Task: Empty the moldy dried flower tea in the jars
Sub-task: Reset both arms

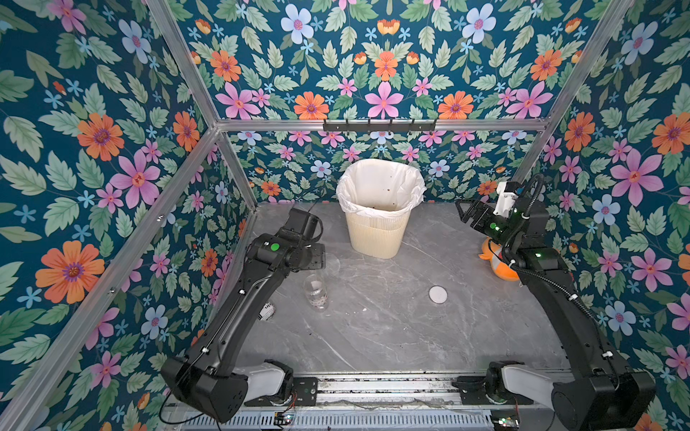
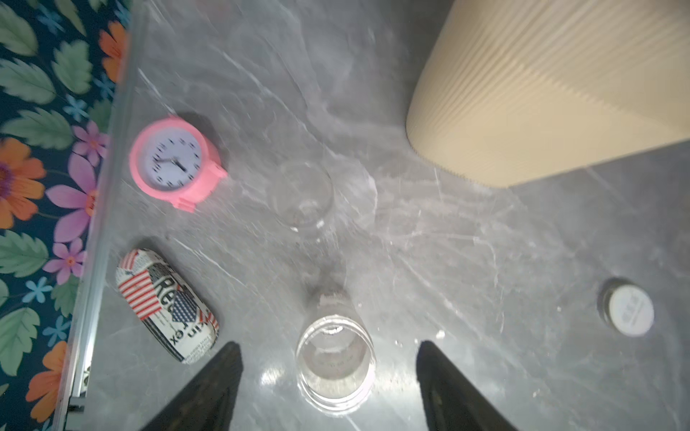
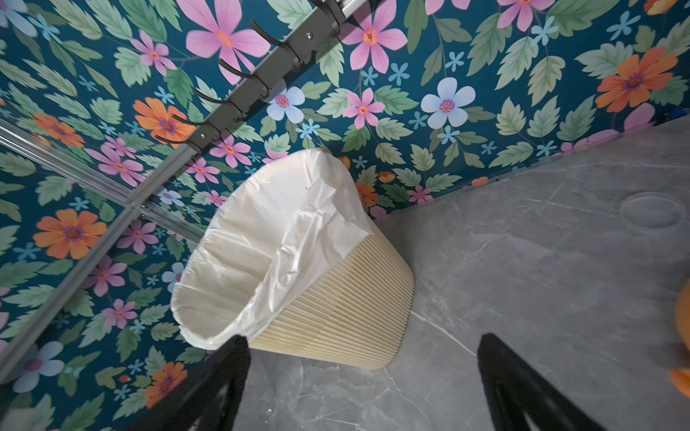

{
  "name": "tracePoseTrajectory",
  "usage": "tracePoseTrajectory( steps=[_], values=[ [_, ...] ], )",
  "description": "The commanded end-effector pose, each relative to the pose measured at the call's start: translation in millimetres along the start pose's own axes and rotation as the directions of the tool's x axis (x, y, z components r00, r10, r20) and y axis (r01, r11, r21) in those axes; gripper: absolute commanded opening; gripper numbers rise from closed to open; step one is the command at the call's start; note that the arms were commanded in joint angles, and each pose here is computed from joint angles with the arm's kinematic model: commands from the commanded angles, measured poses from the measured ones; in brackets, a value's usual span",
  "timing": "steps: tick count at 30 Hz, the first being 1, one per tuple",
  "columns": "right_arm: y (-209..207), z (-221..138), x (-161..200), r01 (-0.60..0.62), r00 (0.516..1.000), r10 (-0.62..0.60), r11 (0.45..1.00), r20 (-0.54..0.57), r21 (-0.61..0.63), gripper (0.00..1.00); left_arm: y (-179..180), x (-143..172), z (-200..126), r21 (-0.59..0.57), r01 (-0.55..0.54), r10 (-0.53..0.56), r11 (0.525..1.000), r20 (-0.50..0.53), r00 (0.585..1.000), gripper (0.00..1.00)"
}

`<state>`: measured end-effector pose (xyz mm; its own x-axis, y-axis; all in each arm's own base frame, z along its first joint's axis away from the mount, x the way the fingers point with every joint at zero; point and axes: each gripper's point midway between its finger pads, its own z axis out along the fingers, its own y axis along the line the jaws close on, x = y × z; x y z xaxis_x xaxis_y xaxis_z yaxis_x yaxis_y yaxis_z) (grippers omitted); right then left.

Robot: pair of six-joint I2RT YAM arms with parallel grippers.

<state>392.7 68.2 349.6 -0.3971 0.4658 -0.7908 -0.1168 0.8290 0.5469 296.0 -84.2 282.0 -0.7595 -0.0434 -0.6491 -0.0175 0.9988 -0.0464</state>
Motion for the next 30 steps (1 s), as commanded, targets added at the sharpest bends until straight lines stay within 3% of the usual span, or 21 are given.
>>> tracePoseTrajectory(
  steps=[1, 3, 8, 12, 18, 23, 24, 29, 30],
  values=[
    [-25.5, 1.1, 21.0, 0.148, 0.988, -0.142, 0.984, -0.061, 0.104, 0.99, 23.5, -40.8, -11.4, -0.065, 0.047, -0.029, 0.997, 0.261, 0.965, 0.90],
    [-43.6, 0.5, 37.0, 0.209, 0.976, -0.197, 0.966, -0.093, 0.154, 0.99, 42.7, -46.1, -15.4, -0.114, 0.077, -0.028, 0.990, 0.385, 0.922, 0.98],
    [-78.9, 3.6, 66.9, 0.279, 0.960, -0.265, 0.933, -0.089, 0.226, 0.99, 78.0, -32.5, 5.6, -0.217, 0.159, -0.003, 0.963, 0.583, 0.813, 0.99],
    [-107.6, 6.9, 91.2, 0.310, 0.951, -0.296, 0.905, -0.092, 0.292, 0.99, 111.0, 2.0, 39.2, -0.303, 0.251, 0.000, 0.919, 0.639, 0.770, 1.00],
    [-138.4, 9.8, 112.8, 0.379, 0.921, -0.385, 0.854, -0.056, 0.358, 0.99, 145.4, 57.8, 78.6, -0.288, 0.390, -0.075, 0.874, 0.715, 0.695, 0.99],
    [-148.0, 15.5, 117.5, 0.396, 0.900, -0.436, 0.840, 0.026, 0.371, 0.99, 154.6, 78.2, 90.2, -0.284, 0.404, -0.056, 0.869, 0.756, 0.652, 0.99],
    [-148.0, 17.5, 117.7, 0.403, 0.893, -0.448, 0.839, 0.043, 0.366, 0.99, 153.3, 78.0, 95.9, -0.283, 0.389, -0.051, 0.877, 0.750, 0.660, 0.99],
    [-141.9, 23.3, 117.2, 0.438, 0.850, -0.504, 0.838, 0.153, 0.326, 0.99, 139.2, 55.7, 115.4, -0.262, 0.300, 0.007, 0.917, 0.763, 0.646, 0.99],
    [-138.6, 25.3, 118.2, 0.451, 0.840, -0.515, 0.838, 0.173, 0.307, 0.99, 134.6, 51.6, 125.2, -0.265, 0.266, 0.025, 0.927, 0.752, 0.659, 0.99]
  ],
)
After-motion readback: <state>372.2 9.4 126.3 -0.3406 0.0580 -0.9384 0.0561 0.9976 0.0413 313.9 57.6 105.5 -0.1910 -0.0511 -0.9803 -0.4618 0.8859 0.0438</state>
